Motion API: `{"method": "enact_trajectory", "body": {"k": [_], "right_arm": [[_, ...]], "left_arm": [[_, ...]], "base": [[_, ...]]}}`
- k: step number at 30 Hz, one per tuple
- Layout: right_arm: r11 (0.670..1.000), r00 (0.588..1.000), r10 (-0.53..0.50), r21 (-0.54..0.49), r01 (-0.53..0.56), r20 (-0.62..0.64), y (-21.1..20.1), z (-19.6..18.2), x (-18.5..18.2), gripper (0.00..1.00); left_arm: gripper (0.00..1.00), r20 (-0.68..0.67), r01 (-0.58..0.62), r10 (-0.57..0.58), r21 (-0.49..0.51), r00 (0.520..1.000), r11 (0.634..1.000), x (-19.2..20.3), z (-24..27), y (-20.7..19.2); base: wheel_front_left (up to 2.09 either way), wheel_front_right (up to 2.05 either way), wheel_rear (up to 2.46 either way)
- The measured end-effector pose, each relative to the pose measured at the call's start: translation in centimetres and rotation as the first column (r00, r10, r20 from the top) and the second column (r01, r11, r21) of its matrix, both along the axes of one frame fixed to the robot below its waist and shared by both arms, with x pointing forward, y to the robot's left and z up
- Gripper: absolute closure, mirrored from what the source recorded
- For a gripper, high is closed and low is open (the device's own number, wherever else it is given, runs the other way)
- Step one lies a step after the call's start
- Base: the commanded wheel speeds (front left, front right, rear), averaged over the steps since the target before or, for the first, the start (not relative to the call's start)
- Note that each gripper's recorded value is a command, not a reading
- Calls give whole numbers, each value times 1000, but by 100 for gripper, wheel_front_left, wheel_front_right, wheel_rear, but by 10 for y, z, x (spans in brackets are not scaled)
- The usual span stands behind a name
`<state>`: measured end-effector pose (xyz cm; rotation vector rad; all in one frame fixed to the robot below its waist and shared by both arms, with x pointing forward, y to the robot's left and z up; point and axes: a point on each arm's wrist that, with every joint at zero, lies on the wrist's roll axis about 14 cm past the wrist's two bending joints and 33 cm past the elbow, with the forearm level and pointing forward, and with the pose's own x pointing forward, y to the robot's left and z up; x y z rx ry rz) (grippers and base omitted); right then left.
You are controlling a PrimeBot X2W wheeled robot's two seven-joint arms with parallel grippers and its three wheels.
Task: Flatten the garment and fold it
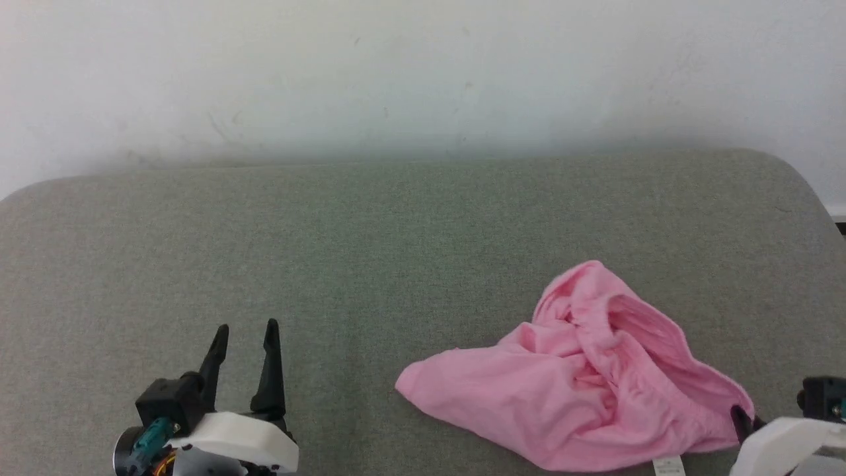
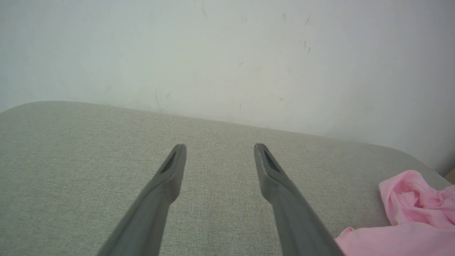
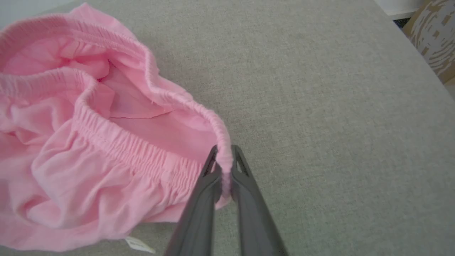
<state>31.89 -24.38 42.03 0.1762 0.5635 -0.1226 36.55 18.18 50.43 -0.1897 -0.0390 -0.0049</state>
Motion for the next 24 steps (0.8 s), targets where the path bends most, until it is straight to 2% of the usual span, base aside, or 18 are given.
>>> {"method": "enact_trajectory", "body": {"k": [1,2,3,8,11,14,17,20,24], "right_arm": [[1000,1000,-16,2,16,-16,-4,-6,-7,55],[1000,999,-25,3,25,-21,-6,-10,-11,4],[999,999,-33,9,33,-8,-6,-10,-13,0],[998,979,-60,21,57,192,-7,19,0,0],[1000,960,-25,14,21,277,5,37,11,0],[996,958,82,14,-89,275,40,42,21,0],[977,945,206,0,-213,254,72,48,33,0],[957,930,288,-45,-286,230,82,53,45,0],[937,927,349,-67,-343,141,87,41,56,0]], "left_arm": [[0,-1,2,-2,0,1000,1000,0,0,-1],[0,-1,4,-4,1,1000,1000,1,0,-1],[0,-2,6,-6,1,1000,1000,1,-1,-2],[0,1,14,-14,1,1000,1000,2,0,-4],[0,4,18,-18,1,1000,1000,2,1,-5],[0,5,20,-20,1,1000,1000,1,2,-6],[0,2,22,-22,-1,1000,1000,0,1,-7],[0,-4,23,-23,-5,1000,1000,0,-1,-8],[0,-14,20,-20,-6,1000,1000,0,-4,-7]], "base": [[0,0,0],[0,0,0],[0,0,0],[0,0,0],[0,0,0],[0,0,0],[0,0,0],[0,0,0],[0,0,0]]}}
